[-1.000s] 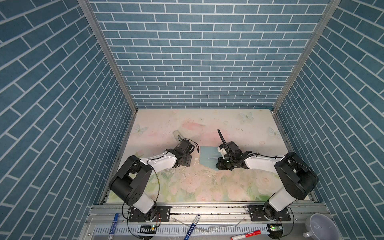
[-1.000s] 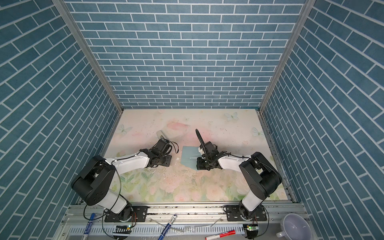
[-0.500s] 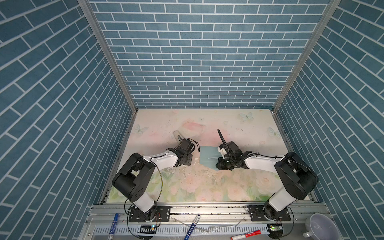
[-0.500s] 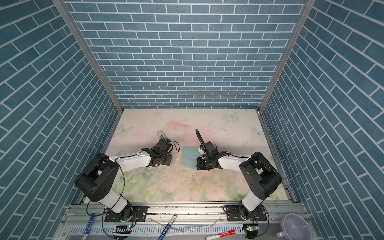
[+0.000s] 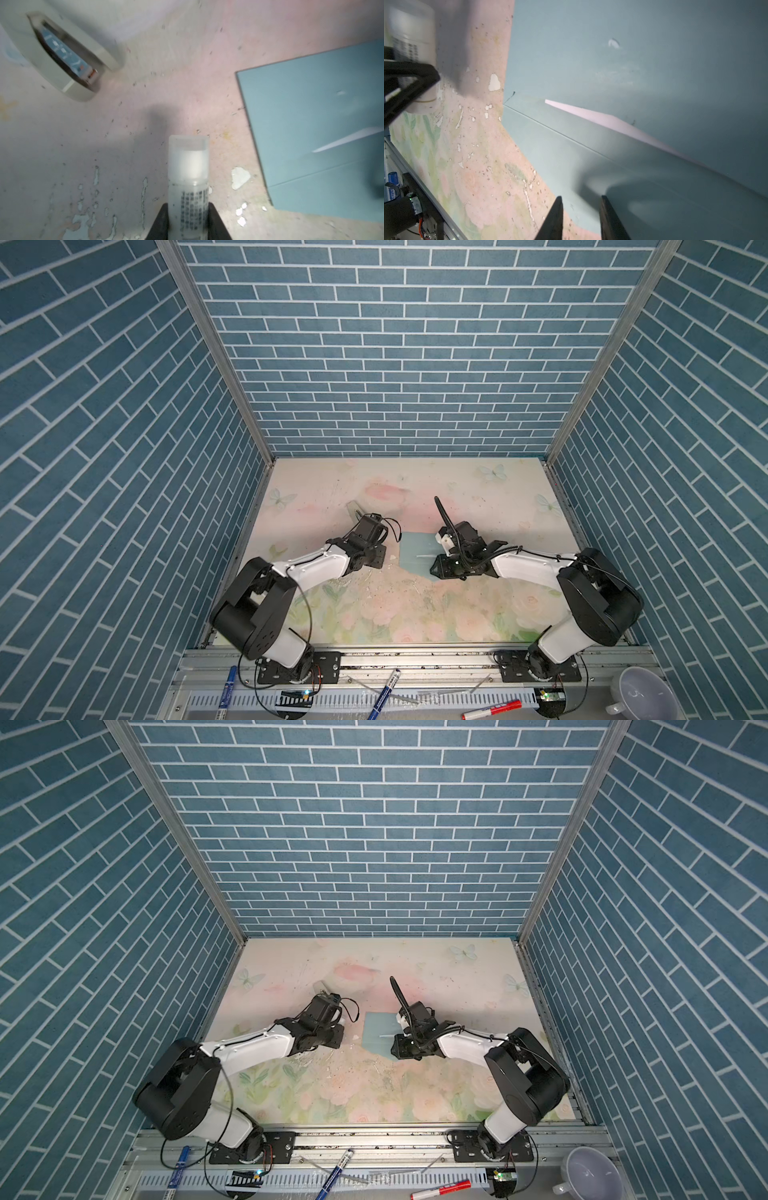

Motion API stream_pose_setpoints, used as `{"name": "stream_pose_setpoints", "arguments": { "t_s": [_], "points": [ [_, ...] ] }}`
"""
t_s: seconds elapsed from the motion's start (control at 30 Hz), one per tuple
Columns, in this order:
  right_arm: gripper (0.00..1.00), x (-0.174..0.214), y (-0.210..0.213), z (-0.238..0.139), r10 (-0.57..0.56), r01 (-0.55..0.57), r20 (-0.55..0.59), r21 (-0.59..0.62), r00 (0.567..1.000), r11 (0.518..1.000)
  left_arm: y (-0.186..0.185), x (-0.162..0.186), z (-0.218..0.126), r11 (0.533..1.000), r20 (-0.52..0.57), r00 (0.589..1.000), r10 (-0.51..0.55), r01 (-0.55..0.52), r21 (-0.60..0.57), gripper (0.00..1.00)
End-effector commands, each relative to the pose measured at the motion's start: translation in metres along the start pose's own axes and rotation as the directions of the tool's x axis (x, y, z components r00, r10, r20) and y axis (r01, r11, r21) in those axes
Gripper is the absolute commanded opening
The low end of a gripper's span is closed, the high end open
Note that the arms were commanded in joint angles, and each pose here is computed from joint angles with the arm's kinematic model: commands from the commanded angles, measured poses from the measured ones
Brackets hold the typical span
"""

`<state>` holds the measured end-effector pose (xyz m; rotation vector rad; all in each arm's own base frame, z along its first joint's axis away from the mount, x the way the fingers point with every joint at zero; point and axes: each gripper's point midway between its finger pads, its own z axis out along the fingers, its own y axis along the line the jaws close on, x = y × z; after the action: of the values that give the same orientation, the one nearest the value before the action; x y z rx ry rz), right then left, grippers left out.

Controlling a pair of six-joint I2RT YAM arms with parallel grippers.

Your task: Place the letter into the envelope and seal it

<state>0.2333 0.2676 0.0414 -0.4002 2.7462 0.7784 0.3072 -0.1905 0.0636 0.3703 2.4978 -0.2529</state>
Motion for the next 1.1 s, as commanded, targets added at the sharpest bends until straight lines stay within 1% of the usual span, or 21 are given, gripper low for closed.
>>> {"name": "stream_pose_setpoints", "arguments": {
  "t_s": [0.0, 0.07, 0.17, 0.23, 0.33, 0.4, 0.47, 0.53, 0.63, 0.73, 0.8, 0.87, 1.07],
  "points": [
    [0.38, -0.034, 0.024, -0.043, -0.097, 0.097, 0.114, 0.003, 0.989, 0.995, -0.018, -0.036, -0.030, 0.990, 0.197, 0.977, 0.081, -0.102, 0.100, 0.00],
    [0.45, -0.044, 0.034, -0.065, -0.136, 0.137, 0.168, 0.004, 0.976, 0.991, -0.025, -0.043, -0.045, 0.979, 0.284, 0.952, 0.117, -0.159, 0.130, 0.00],
    [0.55, -0.057, 0.050, -0.100, -0.193, 0.200, 0.258, 0.002, 0.947, 0.980, -0.036, -0.054, -0.070, 0.954, 0.438, 0.886, 0.154, -0.249, 0.169, 0.00],
    [0.60, -0.063, 0.061, -0.123, -0.225, 0.239, 0.315, -0.006, 0.922, 0.971, -0.043, -0.058, -0.084, 0.935, 0.535, 0.830, 0.157, -0.299, 0.189, 0.00],
    [0.67, -0.071, 0.079, -0.152, -0.251, 0.285, 0.383, -0.033, 0.889, 0.958, -0.055, -0.061, -0.101, 0.907, 0.648, 0.746, 0.151, -0.366, 0.210, 0.00],
    [0.69, -0.075, 0.092, -0.166, -0.261, 0.313, 0.411, -0.063, 0.873, 0.948, -0.062, -0.063, -0.109, 0.888, 0.691, 0.707, 0.151, -0.405, 0.219, 0.00],
    [0.72, -0.078, 0.102, -0.172, -0.263, 0.329, 0.420, -0.093, 0.869, 0.940, -0.070, -0.063, -0.115, 0.868, 0.725, 0.670, 0.158, -0.445, 0.222, 0.00],
    [0.74, -0.082, 0.110, -0.173, -0.262, 0.337, 0.411, -0.120, 0.873, 0.934, -0.079, -0.063, -0.121, 0.847, 0.761, 0.626, 0.170, -0.488, 0.212, 0.00],
    [0.76, -0.088, 0.117, -0.167, -0.251, 0.330, 0.390, -0.150, 0.886, 0.932, -0.089, -0.061, -0.128, 0.818, 0.801, 0.571, 0.183, -0.540, 0.198, 0.00],
    [0.76, -0.092, 0.125, -0.161, -0.244, 0.327, 0.371, -0.178, 0.896, 0.928, -0.095, -0.058, -0.131, 0.798, 0.823, 0.535, 0.193, -0.573, 0.185, 0.00],
    [0.76, -0.094, 0.131, -0.159, -0.245, 0.333, 0.367, -0.198, 0.897, 0.922, -0.097, -0.057, -0.131, 0.792, 0.827, 0.526, 0.197, -0.582, 0.182, 0.00],
    [0.76, -0.094, 0.136, -0.158, -0.246, 0.339, 0.366, -0.217, 0.898, 0.915, -0.097, -0.055, -0.130, 0.788, 0.829, 0.522, 0.202, -0.589, 0.178, 0.00],
    [0.76, -0.095, 0.154, -0.157, -0.264, 0.366, 0.357, -0.255, 0.896, 0.895, -0.100, -0.054, -0.126, 0.784, 0.824, 0.525, 0.212, -0.595, 0.178, 0.00]
  ]
}}
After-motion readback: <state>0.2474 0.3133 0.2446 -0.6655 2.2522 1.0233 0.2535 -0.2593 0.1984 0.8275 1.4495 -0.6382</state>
